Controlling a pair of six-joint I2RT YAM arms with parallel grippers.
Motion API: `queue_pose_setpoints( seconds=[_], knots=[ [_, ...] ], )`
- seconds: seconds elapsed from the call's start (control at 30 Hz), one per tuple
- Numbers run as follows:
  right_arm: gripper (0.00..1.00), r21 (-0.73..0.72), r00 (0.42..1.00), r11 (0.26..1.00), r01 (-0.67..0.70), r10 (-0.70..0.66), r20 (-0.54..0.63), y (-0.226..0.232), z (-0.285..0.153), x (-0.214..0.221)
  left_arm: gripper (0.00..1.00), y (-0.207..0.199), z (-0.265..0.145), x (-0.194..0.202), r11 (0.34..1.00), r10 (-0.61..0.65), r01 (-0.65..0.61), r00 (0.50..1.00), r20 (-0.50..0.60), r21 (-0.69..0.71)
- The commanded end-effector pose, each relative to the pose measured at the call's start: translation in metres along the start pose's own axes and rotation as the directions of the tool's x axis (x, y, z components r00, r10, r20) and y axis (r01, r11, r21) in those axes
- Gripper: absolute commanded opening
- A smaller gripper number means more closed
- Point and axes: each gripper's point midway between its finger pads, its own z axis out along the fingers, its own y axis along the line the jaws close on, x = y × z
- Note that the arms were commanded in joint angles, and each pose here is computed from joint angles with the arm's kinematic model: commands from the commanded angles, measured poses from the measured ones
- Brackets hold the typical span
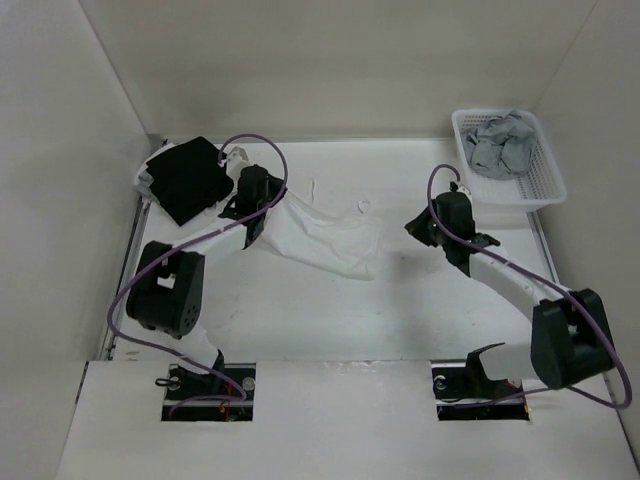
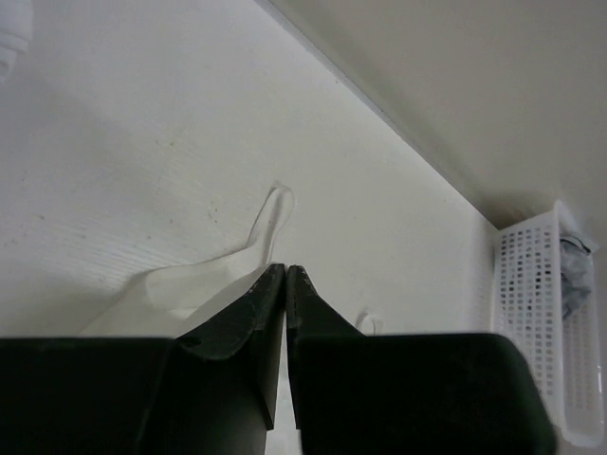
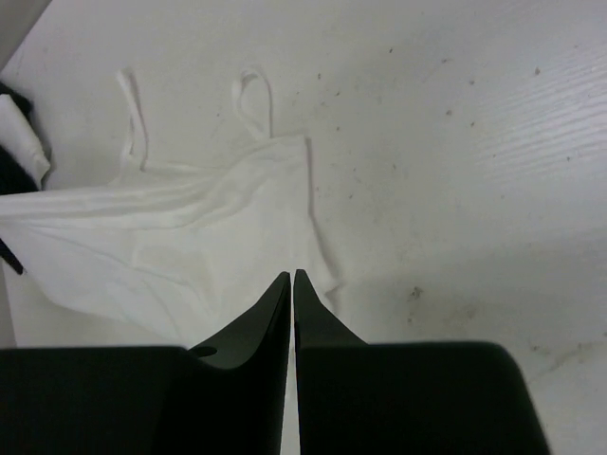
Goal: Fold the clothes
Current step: Fold the tank top
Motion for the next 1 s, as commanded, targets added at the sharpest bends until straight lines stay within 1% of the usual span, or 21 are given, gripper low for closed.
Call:
queue_pose_setpoints(
  seconds=[0.0, 0.07, 0.13, 0.2, 0.27, 0.37, 0.43, 0.5, 0.63, 0.73, 0.8, 0.83, 0.9, 0.97],
  knots=[
    [0.08, -0.08, 0.999, 0.997, 0.015, -0.011, 0.052, 0.022, 0.023, -0.033, 0.04, -0.017, 0.028, -0.009, 0.999, -0.005, 0.003, 1.0, 0.03, 0.045],
    [0.07, -0.071, 1.0, 0.997, 0.007, -0.005, 0.031, 0.02, 0.038, -0.033, 0.04, -0.014, 0.045, -0.004, 0.999, -0.004, 0.003, 1.0, 0.022, 0.035],
    [0.07, -0.076, 1.0, 0.997, 0.008, -0.006, 0.031, 0.024, 0.043, -0.033, 0.05, -0.014, 0.058, -0.002, 1.0, 0.005, -0.006, 1.0, 0.017, 0.026],
    [0.1, -0.108, 0.999, 0.994, 0.03, -0.029, 0.013, 0.036, 0.042, -0.018, 0.06, -0.006, 0.071, -0.002, 1.0, 0.003, -0.003, 1.0, 0.02, 0.0],
    [0.16, -0.135, 0.999, 0.99, 0.045, -0.044, 0.008, 0.044, 0.044, -0.009, 0.09, 0.012, 0.081, -0.006, 0.999, -0.016, 0.017, 0.999, 0.029, -0.046],
    [0.33, -0.119, 0.998, 0.992, 0.051, -0.054, -0.02, 0.045, 0.066, 0.002, 0.1, 0.031, 0.088, -0.007, 0.996, -0.042, 0.044, 0.999, 0.024, -0.08],
    [0.4, -0.089, 0.998, 0.995, 0.044, -0.047, -0.034, 0.04, 0.084, 0.008, 0.1, 0.035, 0.089, -0.007, 0.996, -0.046, 0.048, 0.999, 0.021, -0.08],
    [0.43, -0.055, 0.999, 0.998, 0.034, -0.036, -0.039, 0.033, 0.1, 0.011, 0.09, 0.034, 0.087, -0.007, 0.996, -0.046, 0.047, 0.999, 0.016, -0.071],
    [0.47, 0.004, 0.999, 1.0, 0.024, -0.024, -0.031, 0.023, 0.117, 0.015, 0.08, 0.022, 0.082, -0.008, 0.998, -0.049, 0.05, 0.999, 0.019, -0.035],
    [0.46, 0.03, 0.998, 0.999, 0.024, -0.022, -0.055, 0.018, 0.128, 0.023, 0.08, 0.019, 0.08, -0.003, 0.999, -0.045, 0.046, 0.999, 0.011, -0.024],
    [0.4, 0.036, 0.998, 0.999, 0.016, -0.014, -0.067, 0.017, 0.133, 0.027, 0.08, 0.019, 0.078, -0.001, 0.999, -0.045, 0.045, 0.999, 0.008, -0.02],
    [0.36, 0.034, 0.998, 0.999, 0.012, -0.01, -0.069, 0.017, 0.134, 0.029, 0.07, 0.02, 0.078, -0.001, 0.999, -0.045, 0.045, 0.999, 0.008, -0.02],
    [0.21, 0.028, 0.999, 1.0, 0.003, -0.002, -0.054, 0.019, 0.136, 0.027, 0.06, 0.026, 0.079, 0.0, 0.999, -0.044, 0.044, 0.999, 0.005, -0.028],
    [0.1, 0.01, 0.999, 1.0, -0.003, 0.003, -0.033, 0.023, 0.133, 0.022, 0.06, 0.03, 0.081, 0.004, 0.998, -0.046, 0.046, 0.999, -0.006, -0.037]
  ],
)
